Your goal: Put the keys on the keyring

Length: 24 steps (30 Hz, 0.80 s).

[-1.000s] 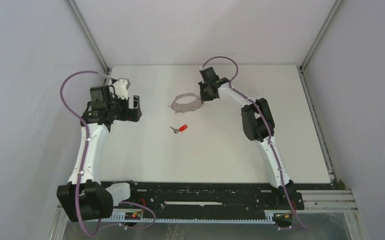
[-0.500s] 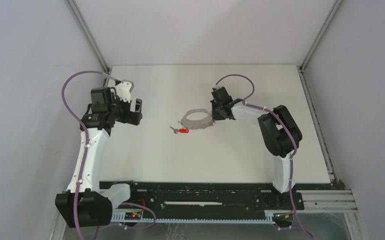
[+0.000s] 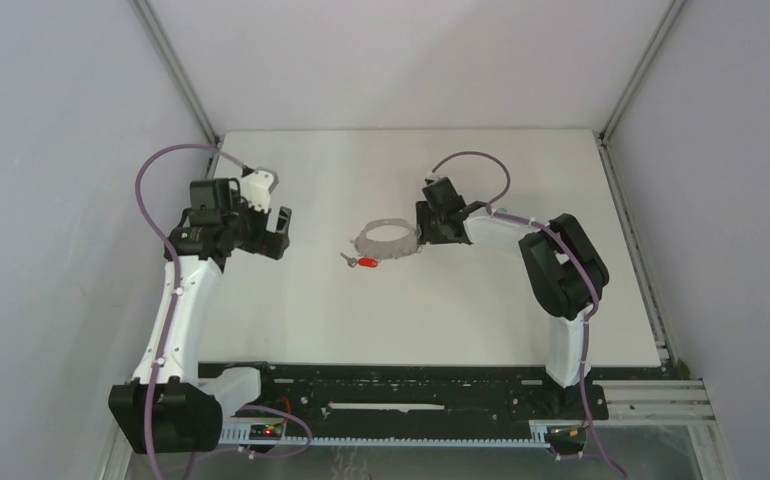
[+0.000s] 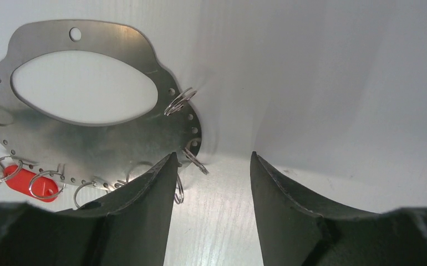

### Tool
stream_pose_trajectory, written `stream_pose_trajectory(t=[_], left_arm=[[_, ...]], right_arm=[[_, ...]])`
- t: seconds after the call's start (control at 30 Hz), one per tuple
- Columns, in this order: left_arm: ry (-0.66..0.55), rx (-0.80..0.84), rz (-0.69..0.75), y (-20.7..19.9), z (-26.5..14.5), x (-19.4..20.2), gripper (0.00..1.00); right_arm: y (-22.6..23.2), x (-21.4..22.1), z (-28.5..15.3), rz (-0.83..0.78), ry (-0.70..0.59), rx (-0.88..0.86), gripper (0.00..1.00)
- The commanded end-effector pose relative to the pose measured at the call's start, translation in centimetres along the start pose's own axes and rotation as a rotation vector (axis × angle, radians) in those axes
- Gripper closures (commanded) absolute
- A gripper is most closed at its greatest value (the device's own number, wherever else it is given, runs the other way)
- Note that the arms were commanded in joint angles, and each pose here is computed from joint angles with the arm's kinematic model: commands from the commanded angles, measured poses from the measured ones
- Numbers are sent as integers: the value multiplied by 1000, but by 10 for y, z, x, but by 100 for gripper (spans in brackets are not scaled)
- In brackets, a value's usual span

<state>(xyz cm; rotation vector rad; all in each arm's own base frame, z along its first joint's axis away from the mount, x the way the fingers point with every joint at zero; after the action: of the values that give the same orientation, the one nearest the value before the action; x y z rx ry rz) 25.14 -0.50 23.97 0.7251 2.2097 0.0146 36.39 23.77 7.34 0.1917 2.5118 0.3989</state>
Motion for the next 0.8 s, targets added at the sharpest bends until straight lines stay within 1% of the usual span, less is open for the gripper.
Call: stream_pose_trajectory(t=[0.0, 0.2, 0.27, 0.43, 0.63, 0.77], left_arm=[[-21, 16, 37, -3, -4, -2, 0], [-22, 16, 38, -3, -5, -2, 0], [-20, 17, 38, -4, -5, -2, 0], [-21, 11, 39, -2, -6, -4, 0], [-21, 10, 40, -2, -6, -5, 0], [-19, 6, 40, -1, -6, -4, 0]], right_arm=[[19, -18, -13, -18, -34, -75, 40], [29, -30, -13, -67, -38, -140, 38], [29, -35, -12, -67, -20, -166, 38], [21, -45, -4, -36, 12, -160, 38], [25, -38, 5, -53, 57, -148, 39], [25, -36, 9, -25, 72, -126, 40]])
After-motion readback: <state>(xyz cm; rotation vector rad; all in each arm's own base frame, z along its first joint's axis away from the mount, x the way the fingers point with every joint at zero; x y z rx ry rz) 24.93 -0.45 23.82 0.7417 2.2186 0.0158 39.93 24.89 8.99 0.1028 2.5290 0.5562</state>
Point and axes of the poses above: each gripper's point midway between its finger pads, its own z axis out along the fingers, its own y axis along the line the jaws close on, x = y × z, the point moved 6 cm from there along -z, back along the fingers, and after that the axes turned 14 degrees about z, right-handed, at the moved point
